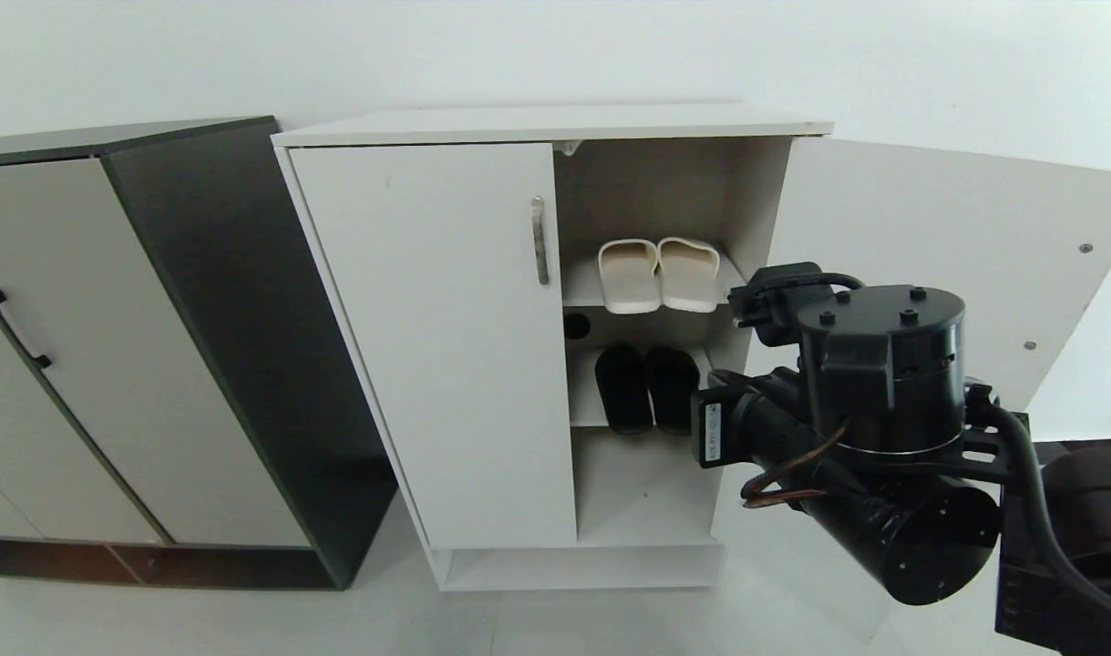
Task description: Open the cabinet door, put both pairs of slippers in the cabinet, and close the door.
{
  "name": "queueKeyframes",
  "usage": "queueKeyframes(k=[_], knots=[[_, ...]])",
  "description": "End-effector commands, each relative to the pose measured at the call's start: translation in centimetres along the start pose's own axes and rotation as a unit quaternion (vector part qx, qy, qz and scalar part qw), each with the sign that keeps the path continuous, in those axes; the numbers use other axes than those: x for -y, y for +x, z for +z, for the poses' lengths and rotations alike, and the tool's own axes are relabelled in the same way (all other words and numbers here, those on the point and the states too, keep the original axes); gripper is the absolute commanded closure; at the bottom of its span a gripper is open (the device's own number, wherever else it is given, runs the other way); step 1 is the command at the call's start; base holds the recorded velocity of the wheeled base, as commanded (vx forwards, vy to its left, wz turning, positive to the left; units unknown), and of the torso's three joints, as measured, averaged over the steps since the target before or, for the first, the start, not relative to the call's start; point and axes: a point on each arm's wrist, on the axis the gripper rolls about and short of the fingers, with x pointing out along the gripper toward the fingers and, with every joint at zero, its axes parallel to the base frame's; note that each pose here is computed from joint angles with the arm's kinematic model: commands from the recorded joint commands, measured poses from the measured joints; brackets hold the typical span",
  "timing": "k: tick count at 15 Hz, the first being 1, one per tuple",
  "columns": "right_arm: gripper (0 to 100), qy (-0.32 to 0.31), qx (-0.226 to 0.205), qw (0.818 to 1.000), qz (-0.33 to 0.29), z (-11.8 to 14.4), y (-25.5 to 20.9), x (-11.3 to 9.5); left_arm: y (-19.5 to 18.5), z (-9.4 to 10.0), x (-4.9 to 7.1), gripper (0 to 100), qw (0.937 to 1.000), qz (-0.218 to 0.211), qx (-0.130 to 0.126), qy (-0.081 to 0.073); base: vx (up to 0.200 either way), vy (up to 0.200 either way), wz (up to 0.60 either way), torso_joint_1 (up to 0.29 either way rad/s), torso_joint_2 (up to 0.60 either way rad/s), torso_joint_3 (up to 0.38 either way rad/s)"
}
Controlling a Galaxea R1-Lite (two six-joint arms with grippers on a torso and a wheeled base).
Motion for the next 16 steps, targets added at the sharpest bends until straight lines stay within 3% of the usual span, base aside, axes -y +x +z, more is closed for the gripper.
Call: queueKeyframes(k=[1, 3, 16], knots=[[100, -0.004, -0.005, 1.0, -0.007, -0.4, 0.5, 0.1, 0.0, 0.0, 0.0, 100, 1.0, -0.001, 0.0, 0.0, -0.2, 0.0, 0.0, 0.002, 0.0, -0.002], [100, -0.008, -0.012, 1.0, -0.017, -0.9, 1.2, 0.5, 0.0, 0.0, 0.0, 100, 1.0, 0.0, 0.0, 0.0, -0.2, 0.0, 0.0, 0.002, 0.01, 0.005], [100, -0.004, -0.014, 1.0, -0.009, -1.5, 2.2, 0.7, 0.0, 0.0, 0.0, 100, 1.0, 0.0, 0.0, 0.0, 0.0, 0.0, 0.0, 0.0, 0.0, 0.0]])
